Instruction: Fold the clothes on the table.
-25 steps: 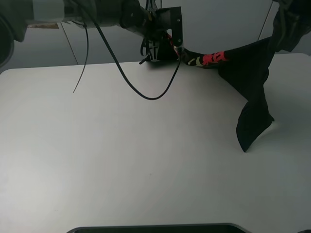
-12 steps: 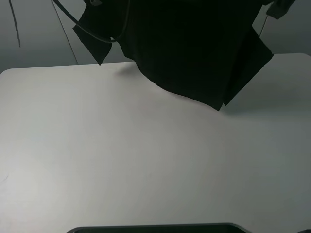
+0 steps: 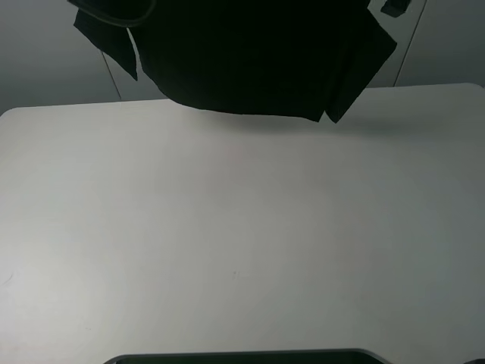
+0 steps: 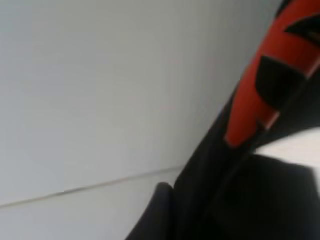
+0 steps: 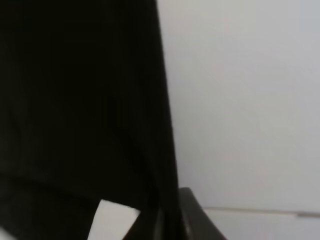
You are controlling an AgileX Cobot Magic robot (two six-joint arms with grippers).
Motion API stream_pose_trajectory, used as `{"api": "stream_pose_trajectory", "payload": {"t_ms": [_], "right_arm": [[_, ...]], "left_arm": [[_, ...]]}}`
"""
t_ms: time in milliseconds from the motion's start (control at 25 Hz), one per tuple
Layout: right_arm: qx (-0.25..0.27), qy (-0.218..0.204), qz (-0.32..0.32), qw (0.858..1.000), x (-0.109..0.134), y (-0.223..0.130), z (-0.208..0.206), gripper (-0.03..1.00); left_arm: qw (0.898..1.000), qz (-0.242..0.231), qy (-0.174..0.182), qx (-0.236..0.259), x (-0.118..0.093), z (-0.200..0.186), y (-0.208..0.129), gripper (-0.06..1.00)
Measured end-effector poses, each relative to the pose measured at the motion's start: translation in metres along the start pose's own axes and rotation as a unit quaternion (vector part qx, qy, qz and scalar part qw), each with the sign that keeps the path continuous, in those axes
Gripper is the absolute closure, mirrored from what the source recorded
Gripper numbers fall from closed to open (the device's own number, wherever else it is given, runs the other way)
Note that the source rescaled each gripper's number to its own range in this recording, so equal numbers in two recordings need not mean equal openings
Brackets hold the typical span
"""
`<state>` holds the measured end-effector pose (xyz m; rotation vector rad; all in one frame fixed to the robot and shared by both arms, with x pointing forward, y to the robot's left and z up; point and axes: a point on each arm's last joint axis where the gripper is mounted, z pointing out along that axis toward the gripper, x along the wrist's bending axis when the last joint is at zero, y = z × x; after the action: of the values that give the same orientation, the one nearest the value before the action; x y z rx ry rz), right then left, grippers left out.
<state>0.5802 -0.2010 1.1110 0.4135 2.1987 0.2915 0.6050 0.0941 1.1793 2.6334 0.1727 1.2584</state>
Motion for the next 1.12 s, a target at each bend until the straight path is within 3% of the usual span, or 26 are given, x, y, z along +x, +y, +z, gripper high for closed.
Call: {"api": "stream_pose_trajectory", "payload": {"t_ms": [160, 320, 440, 520, 600, 800, 1000, 1120], "right_arm": [[0.050, 0.064, 0.046, 0.996, 0.014, -0.009, 0.003, 0.97], [0.101, 0.177, 0.095, 0.974, 0.035, -0.015, -0.004, 0.97], [0.133, 0.284, 0.121, 0.942, 0.053, -0.016, -0.014, 0.97], [0.143, 0.326, 0.132, 0.925, 0.060, -0.016, -0.019, 0.97], [0.143, 0.340, 0.145, 0.918, 0.062, -0.015, -0.023, 0.97], [0.142, 0.365, 0.180, 0.902, 0.074, -0.018, -0.031, 0.97], [0.185, 0.425, 0.191, 0.865, 0.113, -0.038, -0.026, 0.97], [0.211, 0.455, 0.193, 0.843, 0.135, -0.051, -0.024, 0.97]], "left_arm": [[0.990, -0.008, -0.140, 0.031, -0.028, -0.001, -0.006, 0.93], [0.981, -0.026, -0.189, 0.042, -0.053, -0.008, -0.007, 0.93], [0.973, -0.008, -0.225, 0.058, -0.080, -0.014, -0.014, 0.93], [0.964, 0.002, -0.256, 0.076, -0.102, -0.016, -0.024, 0.93], [0.952, 0.012, -0.291, 0.100, -0.127, -0.017, -0.040, 0.93], [0.922, 0.022, -0.373, 0.103, -0.175, -0.037, -0.070, 0.93], [0.897, 0.032, -0.426, 0.117, -0.212, -0.046, -0.094, 0.93], [0.887, 0.033, -0.443, 0.126, -0.226, -0.044, -0.101, 0.93]]}}
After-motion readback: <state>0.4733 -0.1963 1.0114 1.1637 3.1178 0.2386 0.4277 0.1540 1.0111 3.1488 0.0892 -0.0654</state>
